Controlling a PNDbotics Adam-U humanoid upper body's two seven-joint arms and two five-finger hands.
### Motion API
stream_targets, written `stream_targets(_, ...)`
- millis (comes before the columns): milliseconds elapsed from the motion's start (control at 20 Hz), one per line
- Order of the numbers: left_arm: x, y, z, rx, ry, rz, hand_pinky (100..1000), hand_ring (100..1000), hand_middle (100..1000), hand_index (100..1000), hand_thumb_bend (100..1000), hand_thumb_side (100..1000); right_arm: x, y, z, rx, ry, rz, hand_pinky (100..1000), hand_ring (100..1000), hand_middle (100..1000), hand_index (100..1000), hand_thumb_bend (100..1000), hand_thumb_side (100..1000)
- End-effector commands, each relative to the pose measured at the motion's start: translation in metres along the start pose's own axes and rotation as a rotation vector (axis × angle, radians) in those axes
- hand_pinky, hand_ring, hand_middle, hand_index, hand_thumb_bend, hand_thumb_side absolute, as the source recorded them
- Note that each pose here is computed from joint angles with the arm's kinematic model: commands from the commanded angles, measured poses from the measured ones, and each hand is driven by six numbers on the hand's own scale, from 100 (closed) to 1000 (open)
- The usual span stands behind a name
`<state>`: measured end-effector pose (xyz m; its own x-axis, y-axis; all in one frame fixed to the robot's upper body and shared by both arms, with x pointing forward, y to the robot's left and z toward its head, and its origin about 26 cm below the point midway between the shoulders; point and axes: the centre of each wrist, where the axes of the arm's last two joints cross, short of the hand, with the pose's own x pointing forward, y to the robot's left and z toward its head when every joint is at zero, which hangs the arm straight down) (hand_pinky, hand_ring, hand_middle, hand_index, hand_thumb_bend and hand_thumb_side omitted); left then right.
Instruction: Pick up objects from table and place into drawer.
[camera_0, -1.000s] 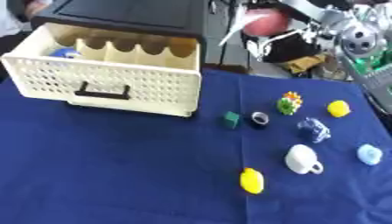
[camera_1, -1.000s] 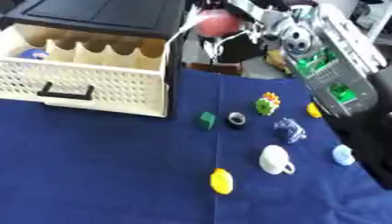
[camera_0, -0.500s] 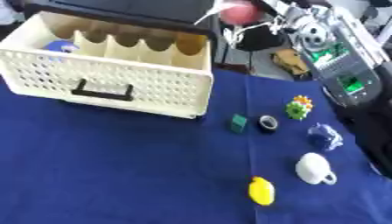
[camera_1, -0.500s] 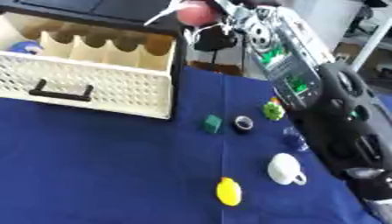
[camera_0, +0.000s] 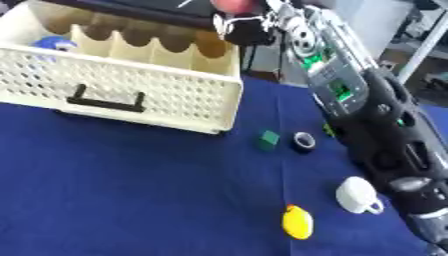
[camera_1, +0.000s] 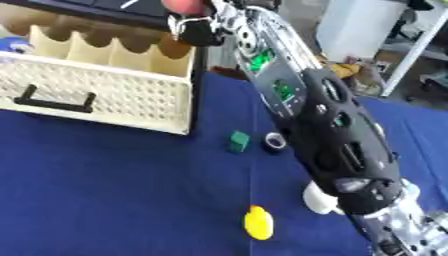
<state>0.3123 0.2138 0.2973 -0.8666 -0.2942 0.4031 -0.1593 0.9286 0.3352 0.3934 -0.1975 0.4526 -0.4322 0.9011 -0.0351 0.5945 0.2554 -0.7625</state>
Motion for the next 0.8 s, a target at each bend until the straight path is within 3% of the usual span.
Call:
stream_targets(50, 0.006, 0.001, -0.005, -0.007, -0.03, 0.001, 608, 814, 826, 886, 100, 1000, 0.001, -0.003, -0.005, -0.027, -0.003, 0.015, 375, 517, 303, 436, 100, 190)
stream_targets(300, 0.008, -0.001, -0.007, -0.013, -0.038, 0.01, 608, 814, 826, 885, 100, 1000, 0.005, -0.001, -0.006, -0.027, -0.032, 0.001, 383, 522, 306, 442, 100, 221)
stream_targets(450, 0.01, -0.002, -0.009, -0.014, -0.045, 0.018, 607, 814, 826, 884, 100, 1000, 0.005, 0.003, -0.005, -0.007, -0.057, -0.014, 414, 556, 344, 484, 100, 292)
stream_targets(650, 0.011, -0.004, -0.01, -0.018, -0.049, 0.024, 606, 814, 826, 884, 100, 1000, -0.001, 0.008, -0.003, 0.031, -0.081, -0.009, 482, 631, 467, 696, 100, 452)
stream_targets(800, 0.011, -0.004, -0.01, -0.016, -0.046, 0.024, 605, 814, 826, 883, 100, 1000, -0.002, 0.01, -0.003, 0.062, -0.099, -0.03, 489, 642, 480, 703, 100, 521)
